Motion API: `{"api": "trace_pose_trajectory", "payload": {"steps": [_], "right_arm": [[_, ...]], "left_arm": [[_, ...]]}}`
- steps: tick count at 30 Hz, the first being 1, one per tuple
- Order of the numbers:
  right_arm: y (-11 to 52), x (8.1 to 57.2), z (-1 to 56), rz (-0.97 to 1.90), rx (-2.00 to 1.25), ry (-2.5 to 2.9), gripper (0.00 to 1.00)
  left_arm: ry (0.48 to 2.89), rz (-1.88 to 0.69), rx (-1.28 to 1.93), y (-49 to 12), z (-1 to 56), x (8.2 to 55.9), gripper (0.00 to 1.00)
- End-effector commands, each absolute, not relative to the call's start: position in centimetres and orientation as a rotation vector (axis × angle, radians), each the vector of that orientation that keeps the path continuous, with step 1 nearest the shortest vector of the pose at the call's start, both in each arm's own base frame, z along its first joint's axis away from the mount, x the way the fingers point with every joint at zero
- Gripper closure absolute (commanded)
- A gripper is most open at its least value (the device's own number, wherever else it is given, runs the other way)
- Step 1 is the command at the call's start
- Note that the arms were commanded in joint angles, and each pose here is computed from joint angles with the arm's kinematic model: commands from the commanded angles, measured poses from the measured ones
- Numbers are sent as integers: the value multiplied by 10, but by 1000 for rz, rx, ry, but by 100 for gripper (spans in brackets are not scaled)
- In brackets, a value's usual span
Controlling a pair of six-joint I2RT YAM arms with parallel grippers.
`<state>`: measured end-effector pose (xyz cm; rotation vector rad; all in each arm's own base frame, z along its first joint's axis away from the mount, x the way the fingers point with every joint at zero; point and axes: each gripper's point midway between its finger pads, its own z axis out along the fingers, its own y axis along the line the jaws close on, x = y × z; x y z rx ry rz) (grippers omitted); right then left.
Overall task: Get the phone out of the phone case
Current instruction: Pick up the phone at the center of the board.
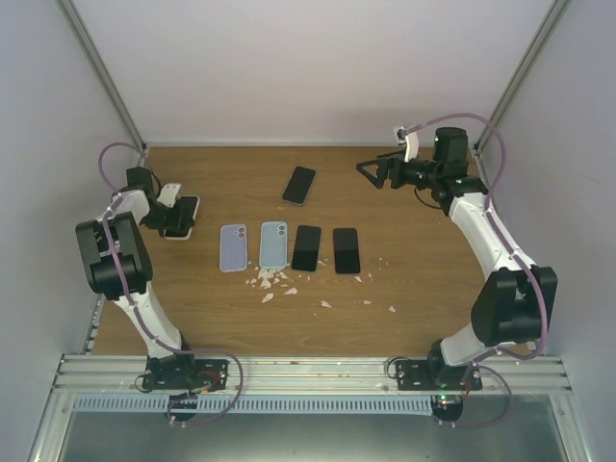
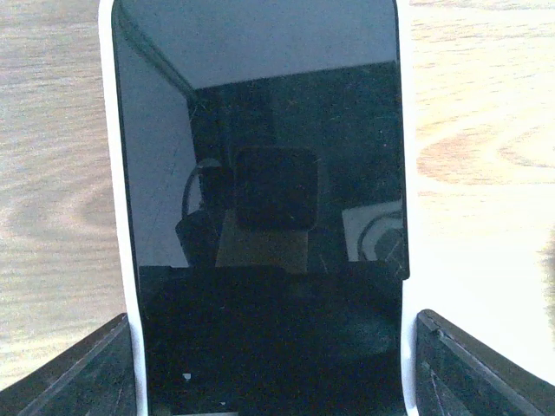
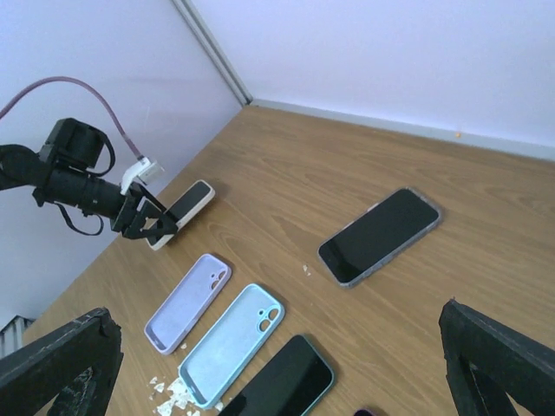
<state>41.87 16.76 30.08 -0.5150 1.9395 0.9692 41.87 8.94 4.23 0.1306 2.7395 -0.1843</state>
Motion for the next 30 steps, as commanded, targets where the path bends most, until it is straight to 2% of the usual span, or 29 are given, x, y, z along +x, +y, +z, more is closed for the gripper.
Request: {"api": "trace_pose_trajectory", "payload": {"steps": [1, 13, 23, 30], "right_arm": [[178, 413, 295, 1007, -474, 1935, 0], [211, 404, 277, 1102, -406, 1991, 0], [261, 414, 279, 1293, -336, 2033, 1], [294, 399, 280, 1356, -375, 2024, 5]], "left_arm": [[2628, -223, 151, 75, 76, 424, 61], [2467, -338, 258, 3, 139, 418, 65], [2248, -444, 462, -110, 220, 409, 68], [2123, -523, 566, -174, 264, 396, 68]]}}
